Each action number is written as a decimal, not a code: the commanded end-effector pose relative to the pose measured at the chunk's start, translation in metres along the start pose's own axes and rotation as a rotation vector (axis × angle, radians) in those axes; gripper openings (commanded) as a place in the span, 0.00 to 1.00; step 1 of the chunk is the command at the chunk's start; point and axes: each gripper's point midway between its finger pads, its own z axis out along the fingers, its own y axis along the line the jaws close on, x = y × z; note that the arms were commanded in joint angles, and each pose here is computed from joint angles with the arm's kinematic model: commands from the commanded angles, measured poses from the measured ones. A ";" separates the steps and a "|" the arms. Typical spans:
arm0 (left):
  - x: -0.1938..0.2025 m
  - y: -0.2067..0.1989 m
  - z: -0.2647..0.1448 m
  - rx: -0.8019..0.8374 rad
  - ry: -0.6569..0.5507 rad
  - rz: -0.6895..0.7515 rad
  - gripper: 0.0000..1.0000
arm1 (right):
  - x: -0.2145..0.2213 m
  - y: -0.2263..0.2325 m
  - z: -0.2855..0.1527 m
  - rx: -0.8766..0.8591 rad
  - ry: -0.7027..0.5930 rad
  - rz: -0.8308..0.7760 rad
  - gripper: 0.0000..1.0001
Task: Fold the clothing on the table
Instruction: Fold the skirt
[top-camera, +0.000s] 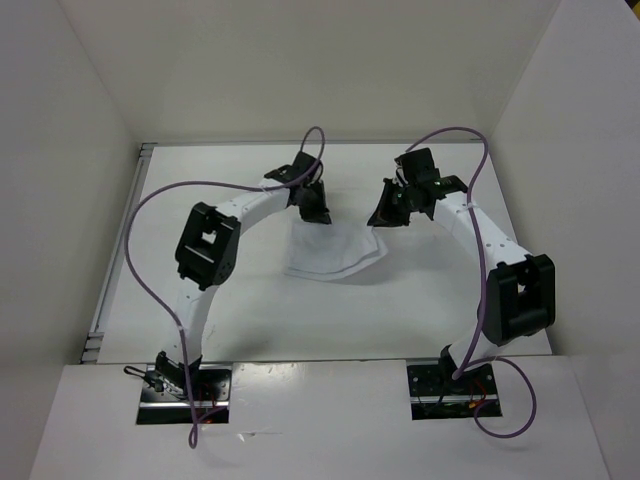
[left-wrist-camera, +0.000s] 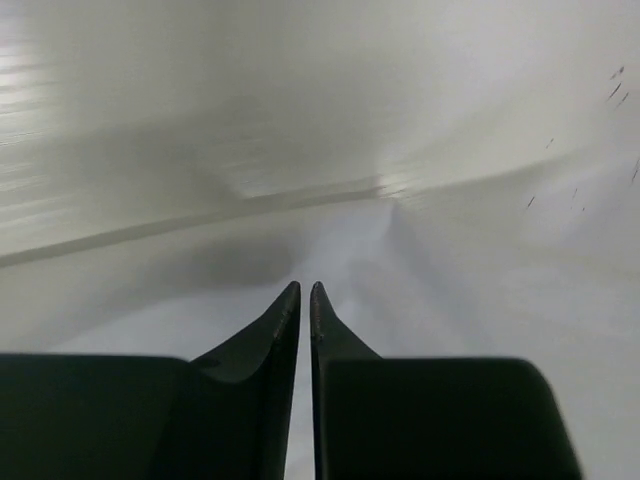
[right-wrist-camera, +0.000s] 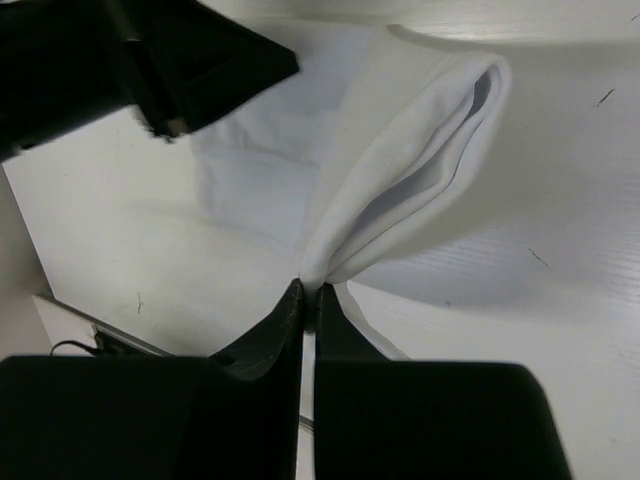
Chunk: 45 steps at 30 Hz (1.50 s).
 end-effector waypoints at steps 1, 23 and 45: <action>-0.050 0.011 -0.074 -0.011 -0.162 -0.012 0.14 | -0.005 0.006 -0.007 -0.003 -0.016 -0.014 0.00; 0.036 0.142 -0.067 -0.296 -0.049 -0.177 0.09 | 0.015 0.046 0.013 -0.064 0.069 -0.122 0.00; 0.045 0.135 -0.066 -0.245 -0.018 -0.190 0.09 | 0.048 0.121 0.099 -0.179 0.225 -0.209 0.00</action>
